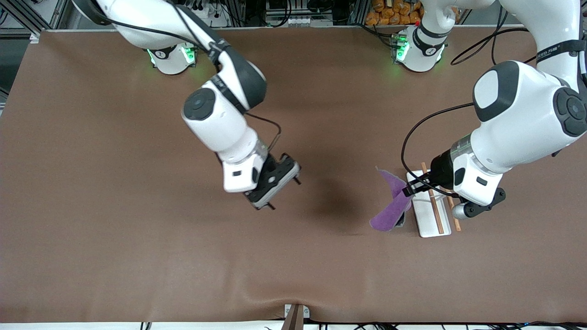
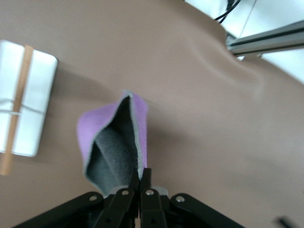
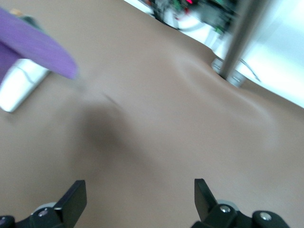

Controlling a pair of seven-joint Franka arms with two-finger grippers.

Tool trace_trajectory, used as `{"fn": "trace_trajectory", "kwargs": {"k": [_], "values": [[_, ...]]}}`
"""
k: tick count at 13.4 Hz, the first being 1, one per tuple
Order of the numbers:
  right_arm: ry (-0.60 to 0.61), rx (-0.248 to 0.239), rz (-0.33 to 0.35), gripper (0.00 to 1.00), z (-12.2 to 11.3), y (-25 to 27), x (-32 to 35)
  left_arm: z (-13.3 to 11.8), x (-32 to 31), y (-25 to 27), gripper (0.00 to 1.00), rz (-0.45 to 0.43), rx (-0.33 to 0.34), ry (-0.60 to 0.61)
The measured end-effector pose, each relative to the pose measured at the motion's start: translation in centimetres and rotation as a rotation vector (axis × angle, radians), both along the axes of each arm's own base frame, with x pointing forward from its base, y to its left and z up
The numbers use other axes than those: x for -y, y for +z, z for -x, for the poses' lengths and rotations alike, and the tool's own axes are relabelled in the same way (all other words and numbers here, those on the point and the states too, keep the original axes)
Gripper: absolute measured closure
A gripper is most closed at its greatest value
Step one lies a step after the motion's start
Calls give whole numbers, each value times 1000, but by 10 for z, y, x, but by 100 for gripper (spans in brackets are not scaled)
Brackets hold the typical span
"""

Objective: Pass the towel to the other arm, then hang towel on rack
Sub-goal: 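Open the right gripper and withdraw while the left gripper holds towel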

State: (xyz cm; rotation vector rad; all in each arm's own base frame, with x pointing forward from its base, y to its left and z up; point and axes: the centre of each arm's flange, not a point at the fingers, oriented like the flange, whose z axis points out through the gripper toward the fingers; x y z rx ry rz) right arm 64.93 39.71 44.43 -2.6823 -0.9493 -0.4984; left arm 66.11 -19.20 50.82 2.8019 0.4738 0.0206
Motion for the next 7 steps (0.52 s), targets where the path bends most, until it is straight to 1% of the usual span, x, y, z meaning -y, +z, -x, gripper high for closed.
{"fn": "trace_trajectory", "kwargs": {"k": [2, 4, 6, 7], "values": [[-67, -71, 51, 0, -21, 8, 61, -1, -15, -7, 98, -79, 15, -128], [-140, -145, 101, 0, -35, 23, 131, -1, -21, -13, 98, -147, 31, -242], [-210, -209, 147, 0, -38, 46, 200, 0, -22, -26, 98, -179, 19, -302], [-238, -229, 167, 0, -36, 60, 227, 0, -23, -32, 98, -181, 8, -307]]}}
